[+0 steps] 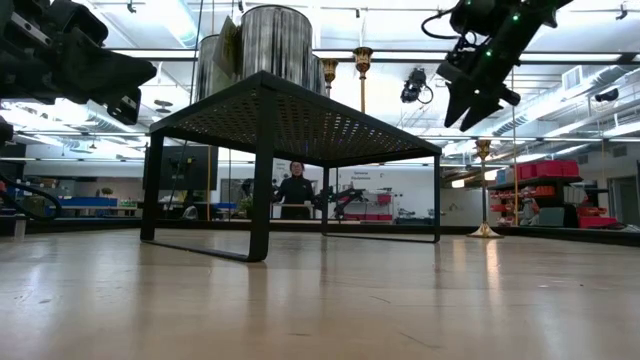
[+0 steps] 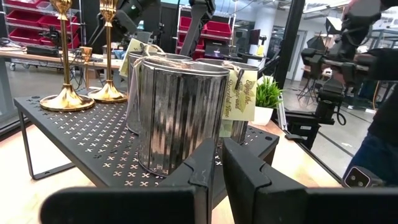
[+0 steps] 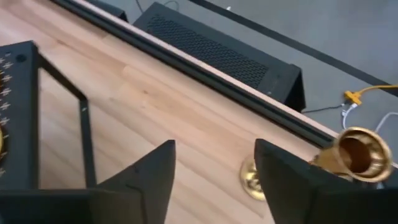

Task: Pick & Place candle stick holders
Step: Put the gold candle holder on the shelf aligned with the other gold candle holder

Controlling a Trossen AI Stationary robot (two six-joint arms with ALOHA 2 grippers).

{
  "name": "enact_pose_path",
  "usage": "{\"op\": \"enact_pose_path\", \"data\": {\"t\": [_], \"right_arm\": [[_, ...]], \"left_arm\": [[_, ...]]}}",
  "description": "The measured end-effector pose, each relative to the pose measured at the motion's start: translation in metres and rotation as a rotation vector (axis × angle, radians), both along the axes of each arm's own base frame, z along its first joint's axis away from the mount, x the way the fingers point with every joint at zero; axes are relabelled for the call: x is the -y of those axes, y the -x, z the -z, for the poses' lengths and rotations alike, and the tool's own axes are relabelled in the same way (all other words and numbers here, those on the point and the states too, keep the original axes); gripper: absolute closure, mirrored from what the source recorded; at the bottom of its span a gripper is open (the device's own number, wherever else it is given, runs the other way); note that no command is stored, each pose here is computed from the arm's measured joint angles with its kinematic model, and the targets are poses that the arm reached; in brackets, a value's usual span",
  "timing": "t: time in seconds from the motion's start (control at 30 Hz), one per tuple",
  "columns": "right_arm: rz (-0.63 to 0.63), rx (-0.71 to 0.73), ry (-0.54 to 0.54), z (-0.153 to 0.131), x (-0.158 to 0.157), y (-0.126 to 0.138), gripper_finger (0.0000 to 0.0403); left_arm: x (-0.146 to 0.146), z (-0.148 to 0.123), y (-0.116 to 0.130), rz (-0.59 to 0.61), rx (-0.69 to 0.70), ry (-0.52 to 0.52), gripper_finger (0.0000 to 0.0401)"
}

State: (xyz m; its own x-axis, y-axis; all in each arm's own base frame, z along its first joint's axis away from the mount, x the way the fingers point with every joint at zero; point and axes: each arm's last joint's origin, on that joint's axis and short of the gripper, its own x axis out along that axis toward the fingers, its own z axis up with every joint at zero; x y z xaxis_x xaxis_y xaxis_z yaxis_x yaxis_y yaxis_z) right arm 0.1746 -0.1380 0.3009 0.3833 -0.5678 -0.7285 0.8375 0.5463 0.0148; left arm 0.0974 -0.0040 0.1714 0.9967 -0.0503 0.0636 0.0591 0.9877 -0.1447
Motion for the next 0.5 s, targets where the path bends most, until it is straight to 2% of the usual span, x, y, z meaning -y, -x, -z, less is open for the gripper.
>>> {"op": "enact_pose_path", "data": {"t": [0.17,0.33,0.5], "right_arm": [[0.053,-0.017,0.017,0.000,0.006,0.005,0.0143],[0.054,-0.010,0.020,-0.005,0.007,0.009,0.0107],[0.068,-0.002,0.059,-0.017,0.010,0.011,0.0086]], "left_arm": [[0.000,0.000,0.000,0.000,0.000,0.000,0.0362],[0.000,0.000,0.000,0.000,0.000,0.000,0.0362],[0.000,0.000,0.000,0.000,0.000,0.000,0.0362]]}}
